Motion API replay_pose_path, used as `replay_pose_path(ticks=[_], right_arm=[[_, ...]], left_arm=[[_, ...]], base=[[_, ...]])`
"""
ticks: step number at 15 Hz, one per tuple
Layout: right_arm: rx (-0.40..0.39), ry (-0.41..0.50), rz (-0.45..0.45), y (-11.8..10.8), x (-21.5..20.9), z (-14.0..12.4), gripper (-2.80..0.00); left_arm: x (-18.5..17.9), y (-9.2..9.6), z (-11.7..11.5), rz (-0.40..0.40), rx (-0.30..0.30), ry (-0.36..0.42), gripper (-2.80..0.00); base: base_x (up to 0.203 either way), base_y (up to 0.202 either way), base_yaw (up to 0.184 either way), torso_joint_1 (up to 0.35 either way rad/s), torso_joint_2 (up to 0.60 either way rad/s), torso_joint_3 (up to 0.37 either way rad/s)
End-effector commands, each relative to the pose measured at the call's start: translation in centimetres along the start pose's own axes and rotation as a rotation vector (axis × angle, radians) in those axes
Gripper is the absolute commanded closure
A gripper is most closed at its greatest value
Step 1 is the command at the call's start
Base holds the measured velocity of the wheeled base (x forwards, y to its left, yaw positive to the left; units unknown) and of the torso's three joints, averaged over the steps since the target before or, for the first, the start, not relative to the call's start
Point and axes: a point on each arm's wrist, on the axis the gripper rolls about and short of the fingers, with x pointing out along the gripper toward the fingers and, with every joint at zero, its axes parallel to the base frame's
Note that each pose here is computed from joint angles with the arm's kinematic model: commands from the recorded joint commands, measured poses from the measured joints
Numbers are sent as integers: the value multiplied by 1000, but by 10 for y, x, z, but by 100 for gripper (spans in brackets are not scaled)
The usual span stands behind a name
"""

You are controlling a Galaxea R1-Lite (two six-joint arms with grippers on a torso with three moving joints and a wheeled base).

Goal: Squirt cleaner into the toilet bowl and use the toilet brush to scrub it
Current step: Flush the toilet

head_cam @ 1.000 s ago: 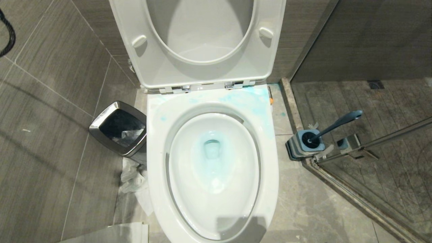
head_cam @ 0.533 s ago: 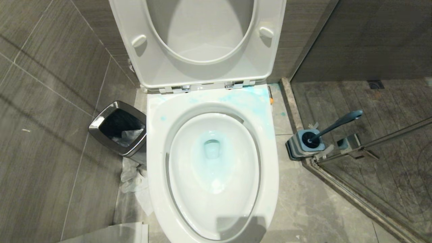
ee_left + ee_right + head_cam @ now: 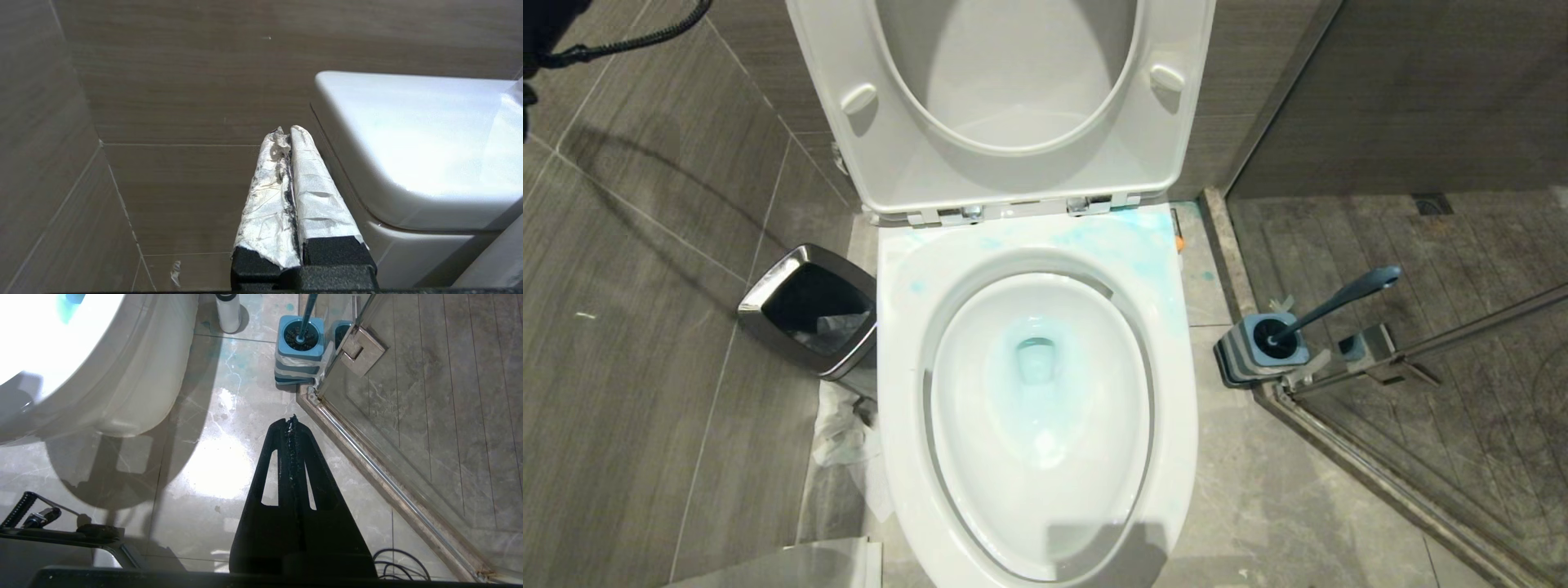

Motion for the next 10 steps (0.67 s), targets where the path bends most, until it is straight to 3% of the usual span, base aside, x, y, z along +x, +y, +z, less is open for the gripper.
replay_pose_path(ticks=[1, 10], right_arm=[[-1, 0, 1, 0, 0, 0, 0], [-1, 1, 1, 0, 0, 0, 0]], left_arm=[[5, -1, -16, -6, -9, 9, 0], [9, -11, -19, -30, -56, -11, 0]], base=[[0, 0, 0, 0, 0, 0], [0, 0, 0, 0, 0, 0]])
